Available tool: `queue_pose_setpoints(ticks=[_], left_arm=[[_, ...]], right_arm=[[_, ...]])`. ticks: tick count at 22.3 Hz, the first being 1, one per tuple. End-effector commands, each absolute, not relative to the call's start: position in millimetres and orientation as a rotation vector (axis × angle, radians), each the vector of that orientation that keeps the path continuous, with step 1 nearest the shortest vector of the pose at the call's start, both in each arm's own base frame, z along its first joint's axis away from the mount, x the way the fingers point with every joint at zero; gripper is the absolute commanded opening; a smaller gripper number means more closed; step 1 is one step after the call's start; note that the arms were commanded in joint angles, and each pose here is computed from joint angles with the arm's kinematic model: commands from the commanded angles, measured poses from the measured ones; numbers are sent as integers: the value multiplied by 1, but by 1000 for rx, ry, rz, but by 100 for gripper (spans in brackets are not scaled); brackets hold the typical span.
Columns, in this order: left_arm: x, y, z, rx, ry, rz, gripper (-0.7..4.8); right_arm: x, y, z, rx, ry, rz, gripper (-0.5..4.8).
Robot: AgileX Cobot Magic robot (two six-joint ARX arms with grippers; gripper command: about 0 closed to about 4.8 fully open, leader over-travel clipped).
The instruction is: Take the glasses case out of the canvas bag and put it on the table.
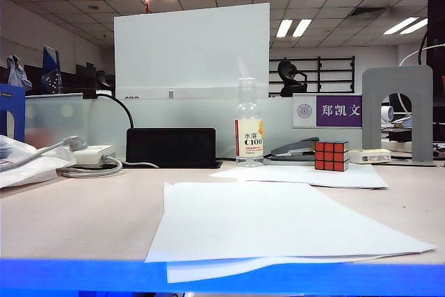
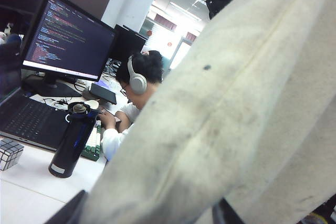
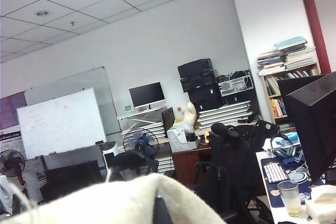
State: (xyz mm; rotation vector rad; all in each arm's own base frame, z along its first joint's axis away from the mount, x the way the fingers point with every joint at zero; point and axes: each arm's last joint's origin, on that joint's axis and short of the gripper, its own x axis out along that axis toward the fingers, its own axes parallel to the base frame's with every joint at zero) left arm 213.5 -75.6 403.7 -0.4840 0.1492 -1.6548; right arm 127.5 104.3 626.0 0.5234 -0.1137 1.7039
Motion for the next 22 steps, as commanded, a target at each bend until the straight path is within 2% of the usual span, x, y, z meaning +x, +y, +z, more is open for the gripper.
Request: queue_pose_setpoints(ticks=[1,2,3,6,7,8,12,14,15,18,19,22], left_arm=[[213,-75,405,-469,113,-1650,298],[213,-75,405,-467,95,-1644,281],[213,-75,406,-475,79,-1637,235],[213,-75,406,-483,68,-1630,51],[213,-75,406,-473,56,-1630,9],[213,-75,406,-467,49,-1629,-6],[219,-75,405,-500,-11,-1564,-6],[227,-76,399,-521,11,-1504,-6],[231,-77,396,-519,31,-1480,-6],[243,-79,382,-526,76,-1360,-6],[245,-79,380,-525,68,-1323,-6],[250,-69,379,-527,36,-1236,-6]], right_arm=[[124,102,628,526,-121,1706,-6],[124,102,628,526,-116,1704,-6],[125,103,627,526,-114,1703,-6],[128,105,626,528,-105,1702,-6],[129,105,626,528,-102,1701,-6],[130,106,626,528,-101,1700,-6],[133,108,624,516,-80,1714,-6],[134,109,623,517,-70,1715,-4],[135,109,623,517,-69,1713,14],[141,111,618,504,-29,1689,147],[145,110,615,495,-6,1664,176],[160,104,603,451,54,1544,180]])
